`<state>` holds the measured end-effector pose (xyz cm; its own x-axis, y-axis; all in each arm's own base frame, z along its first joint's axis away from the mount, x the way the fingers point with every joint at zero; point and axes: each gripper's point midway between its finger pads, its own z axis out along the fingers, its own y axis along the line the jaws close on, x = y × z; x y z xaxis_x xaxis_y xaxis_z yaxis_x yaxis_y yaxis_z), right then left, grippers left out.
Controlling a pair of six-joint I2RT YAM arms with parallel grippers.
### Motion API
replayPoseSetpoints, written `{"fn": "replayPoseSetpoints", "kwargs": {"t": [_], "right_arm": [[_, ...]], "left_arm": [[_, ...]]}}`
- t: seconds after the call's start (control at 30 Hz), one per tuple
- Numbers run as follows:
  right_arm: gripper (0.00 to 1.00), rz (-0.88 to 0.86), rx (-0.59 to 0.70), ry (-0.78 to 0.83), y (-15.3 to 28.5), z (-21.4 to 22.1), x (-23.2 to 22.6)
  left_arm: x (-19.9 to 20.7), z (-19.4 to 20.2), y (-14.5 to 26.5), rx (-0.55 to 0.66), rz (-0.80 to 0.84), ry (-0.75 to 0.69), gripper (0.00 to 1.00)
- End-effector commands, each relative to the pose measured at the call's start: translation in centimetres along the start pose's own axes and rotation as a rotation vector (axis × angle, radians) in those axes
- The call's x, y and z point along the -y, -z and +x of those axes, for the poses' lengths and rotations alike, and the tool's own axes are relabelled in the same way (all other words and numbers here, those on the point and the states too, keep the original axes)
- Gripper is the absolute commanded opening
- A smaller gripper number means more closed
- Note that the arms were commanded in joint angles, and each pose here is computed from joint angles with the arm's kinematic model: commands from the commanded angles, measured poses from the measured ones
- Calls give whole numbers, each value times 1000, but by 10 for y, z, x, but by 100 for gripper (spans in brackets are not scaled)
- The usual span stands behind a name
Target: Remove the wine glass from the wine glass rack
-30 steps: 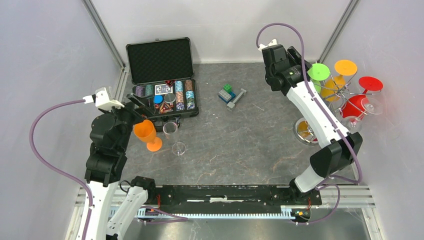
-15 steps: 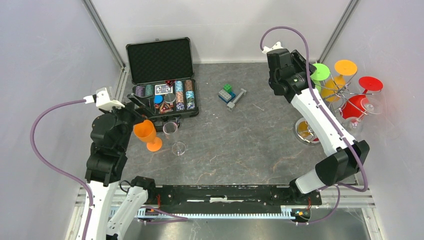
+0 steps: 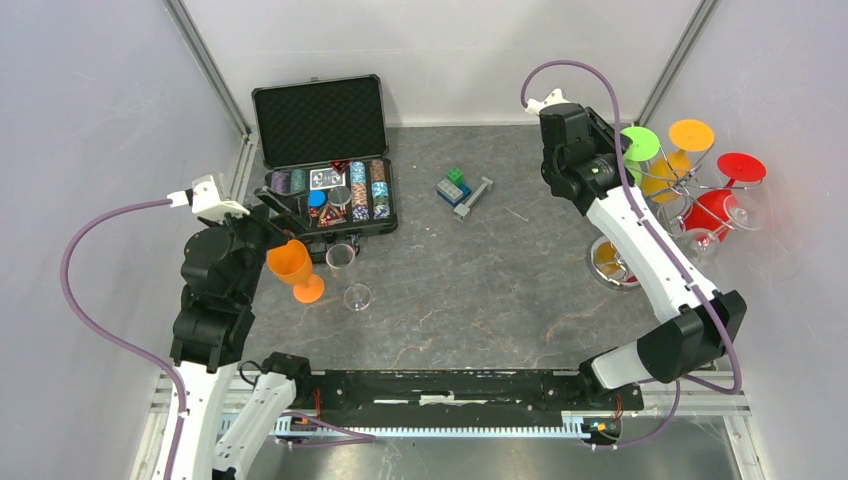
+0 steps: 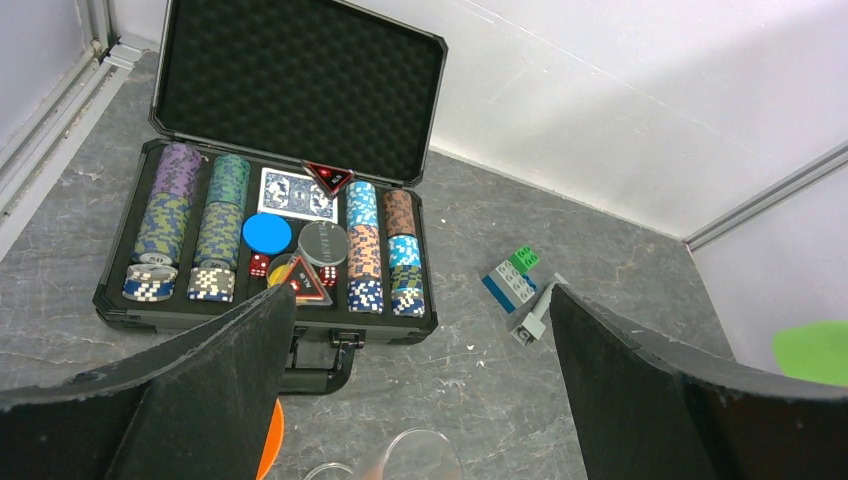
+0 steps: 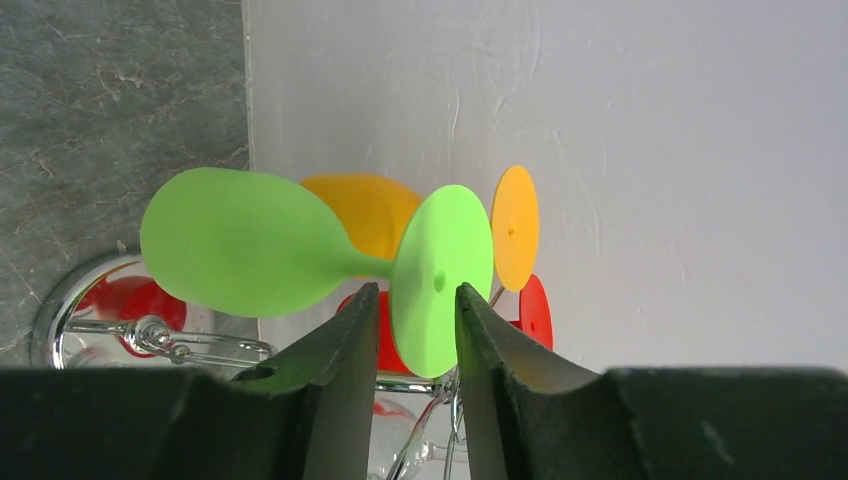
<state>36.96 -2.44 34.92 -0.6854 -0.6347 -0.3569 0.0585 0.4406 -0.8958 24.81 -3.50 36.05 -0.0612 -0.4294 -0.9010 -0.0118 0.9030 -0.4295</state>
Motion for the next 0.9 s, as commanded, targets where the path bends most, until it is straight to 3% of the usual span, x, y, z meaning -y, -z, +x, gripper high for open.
{"fn": "replayPoseSetpoints", "kwargs": {"t": [0.0,0.13,0.4,0.5,0.63,0.87], "right_arm": [[38,22,46,-41,4,-3,16],[38,20,44,-20,2,-4,11],[28,23,39,-11,-1,-6,12],[19,33,32,-7,0,-5,15],[0,54,21,-12,2,-3,22],[0,94,7,16,5,-4,35]], "left_arm": [[8,-8,1,21,35,1,100],[8,-6,1,13,37,-4,100],[8,-6,2,8,35,-12,100],[8,-6,2,6,37,-14,100],[8,-5,1,1,39,-15,100],[9,-6,0,0,42,-14,100]]}}
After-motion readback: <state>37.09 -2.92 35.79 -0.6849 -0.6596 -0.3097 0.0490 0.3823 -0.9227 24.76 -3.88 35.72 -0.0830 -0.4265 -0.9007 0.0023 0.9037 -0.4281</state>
